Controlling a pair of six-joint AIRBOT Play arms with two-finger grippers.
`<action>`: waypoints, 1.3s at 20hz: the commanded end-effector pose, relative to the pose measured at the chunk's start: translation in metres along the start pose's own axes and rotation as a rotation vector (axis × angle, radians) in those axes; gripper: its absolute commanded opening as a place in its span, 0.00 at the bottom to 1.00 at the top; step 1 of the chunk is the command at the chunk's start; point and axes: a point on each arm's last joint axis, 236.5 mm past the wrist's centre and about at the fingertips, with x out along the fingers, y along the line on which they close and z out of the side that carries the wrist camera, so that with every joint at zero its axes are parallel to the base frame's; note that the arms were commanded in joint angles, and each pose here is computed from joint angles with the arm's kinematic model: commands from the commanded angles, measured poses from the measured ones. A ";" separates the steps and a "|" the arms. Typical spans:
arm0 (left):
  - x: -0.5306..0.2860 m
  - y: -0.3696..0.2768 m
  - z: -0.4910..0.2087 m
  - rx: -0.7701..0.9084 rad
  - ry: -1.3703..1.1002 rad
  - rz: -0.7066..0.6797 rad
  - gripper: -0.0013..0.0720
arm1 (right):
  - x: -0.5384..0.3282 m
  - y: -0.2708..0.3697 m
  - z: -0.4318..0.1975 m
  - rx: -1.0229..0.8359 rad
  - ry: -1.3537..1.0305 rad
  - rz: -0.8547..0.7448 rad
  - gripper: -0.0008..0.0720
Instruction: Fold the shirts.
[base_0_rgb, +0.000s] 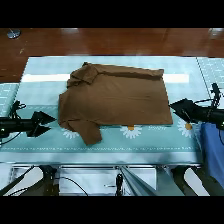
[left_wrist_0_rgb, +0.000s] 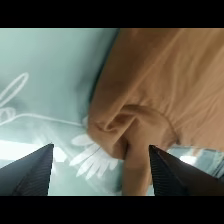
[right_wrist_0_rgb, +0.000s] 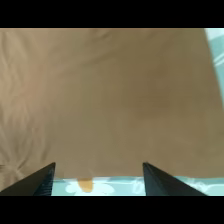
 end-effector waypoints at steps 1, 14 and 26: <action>0.013 -0.009 0.007 0.002 -0.073 -0.074 0.98 | -0.001 0.008 -0.005 0.011 -0.015 0.035 0.87; 0.056 -0.039 -0.003 0.115 0.027 -0.124 0.07 | -0.026 -0.027 0.018 0.115 -0.087 -0.068 0.87; 0.046 -0.057 0.006 0.162 0.028 -0.156 0.07 | -0.002 -0.104 -0.031 0.383 0.093 -0.199 0.87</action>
